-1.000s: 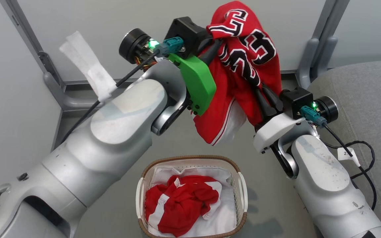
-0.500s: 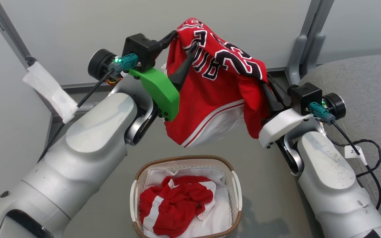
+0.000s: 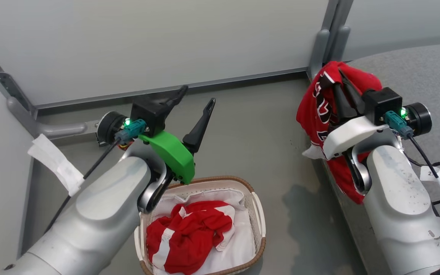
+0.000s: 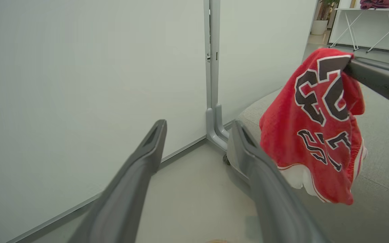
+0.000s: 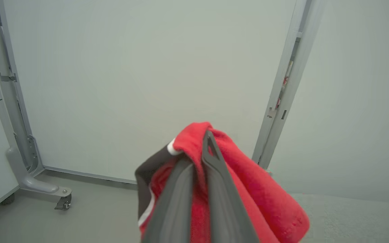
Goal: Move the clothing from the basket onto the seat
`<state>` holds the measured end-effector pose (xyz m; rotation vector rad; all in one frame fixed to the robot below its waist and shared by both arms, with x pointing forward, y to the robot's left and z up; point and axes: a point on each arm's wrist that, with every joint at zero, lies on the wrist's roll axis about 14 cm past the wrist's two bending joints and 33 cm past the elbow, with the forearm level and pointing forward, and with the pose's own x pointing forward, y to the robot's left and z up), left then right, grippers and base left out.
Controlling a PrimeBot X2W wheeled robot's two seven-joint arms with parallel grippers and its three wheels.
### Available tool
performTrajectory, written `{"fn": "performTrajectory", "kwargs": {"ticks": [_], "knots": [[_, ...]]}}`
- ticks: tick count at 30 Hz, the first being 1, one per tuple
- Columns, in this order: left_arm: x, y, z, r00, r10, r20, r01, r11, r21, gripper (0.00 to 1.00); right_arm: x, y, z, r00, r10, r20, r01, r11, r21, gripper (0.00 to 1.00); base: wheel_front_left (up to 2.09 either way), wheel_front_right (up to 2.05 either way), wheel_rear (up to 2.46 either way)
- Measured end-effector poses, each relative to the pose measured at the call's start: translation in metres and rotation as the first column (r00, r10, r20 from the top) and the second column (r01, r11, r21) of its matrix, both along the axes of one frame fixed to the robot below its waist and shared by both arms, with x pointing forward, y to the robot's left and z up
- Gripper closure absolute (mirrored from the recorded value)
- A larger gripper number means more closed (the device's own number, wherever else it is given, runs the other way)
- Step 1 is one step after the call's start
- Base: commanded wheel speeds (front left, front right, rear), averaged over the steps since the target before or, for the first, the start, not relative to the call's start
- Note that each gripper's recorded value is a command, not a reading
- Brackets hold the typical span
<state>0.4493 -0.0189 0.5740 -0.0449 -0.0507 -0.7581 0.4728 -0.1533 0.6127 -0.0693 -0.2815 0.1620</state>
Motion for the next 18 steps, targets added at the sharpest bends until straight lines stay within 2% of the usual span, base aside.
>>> {"fn": "performTrajectory", "kwargs": {"ticks": [9,18], "knots": [[-0.022,-0.039,-0.031,0.991,-0.116,-0.072,0.115,0.993,-0.025,0.00,-0.015,-0.055,0.008,0.989,-0.140,0.036,0.139,0.990,0.023,1.00,0.00,0.00,0.00],[-0.039,-0.085,-0.047,0.964,-0.242,-0.106,0.237,0.970,-0.055,0.00,-0.039,-0.096,0.009,0.969,-0.241,0.045,0.241,0.971,0.016,1.00,0.00,0.00,0.00]]}}
